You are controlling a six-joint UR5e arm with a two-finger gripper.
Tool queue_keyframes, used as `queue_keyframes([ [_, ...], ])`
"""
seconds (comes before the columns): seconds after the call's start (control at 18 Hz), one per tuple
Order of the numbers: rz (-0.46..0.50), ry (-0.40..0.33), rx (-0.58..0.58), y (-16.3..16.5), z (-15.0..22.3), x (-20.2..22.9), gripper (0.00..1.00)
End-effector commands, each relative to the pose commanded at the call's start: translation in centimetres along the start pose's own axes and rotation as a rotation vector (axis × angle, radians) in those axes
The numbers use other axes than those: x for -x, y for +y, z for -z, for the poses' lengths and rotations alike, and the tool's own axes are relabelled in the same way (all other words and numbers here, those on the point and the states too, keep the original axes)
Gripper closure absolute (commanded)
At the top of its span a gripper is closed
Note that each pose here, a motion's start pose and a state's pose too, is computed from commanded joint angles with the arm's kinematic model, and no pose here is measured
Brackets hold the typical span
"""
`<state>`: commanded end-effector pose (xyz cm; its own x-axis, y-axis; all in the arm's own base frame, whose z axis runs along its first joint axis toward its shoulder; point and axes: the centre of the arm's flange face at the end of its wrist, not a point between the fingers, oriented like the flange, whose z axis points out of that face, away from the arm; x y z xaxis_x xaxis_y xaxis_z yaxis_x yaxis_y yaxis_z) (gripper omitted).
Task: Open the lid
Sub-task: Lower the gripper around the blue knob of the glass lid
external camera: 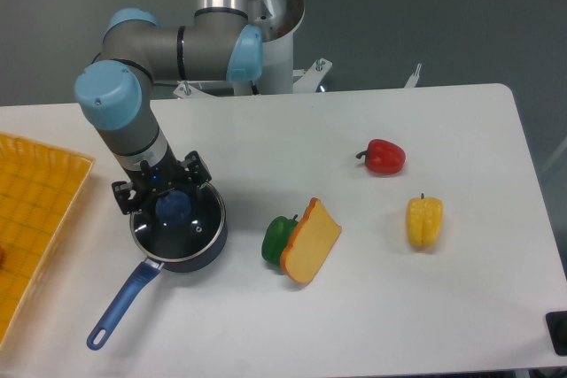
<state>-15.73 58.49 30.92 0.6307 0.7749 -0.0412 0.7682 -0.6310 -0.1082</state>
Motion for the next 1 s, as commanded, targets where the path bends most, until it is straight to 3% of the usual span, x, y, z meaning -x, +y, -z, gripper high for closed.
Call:
queue_keyframes([
  [1.0,-0.007,-0.017,0.047,0.0,-2.0,-0.5,0.0],
])
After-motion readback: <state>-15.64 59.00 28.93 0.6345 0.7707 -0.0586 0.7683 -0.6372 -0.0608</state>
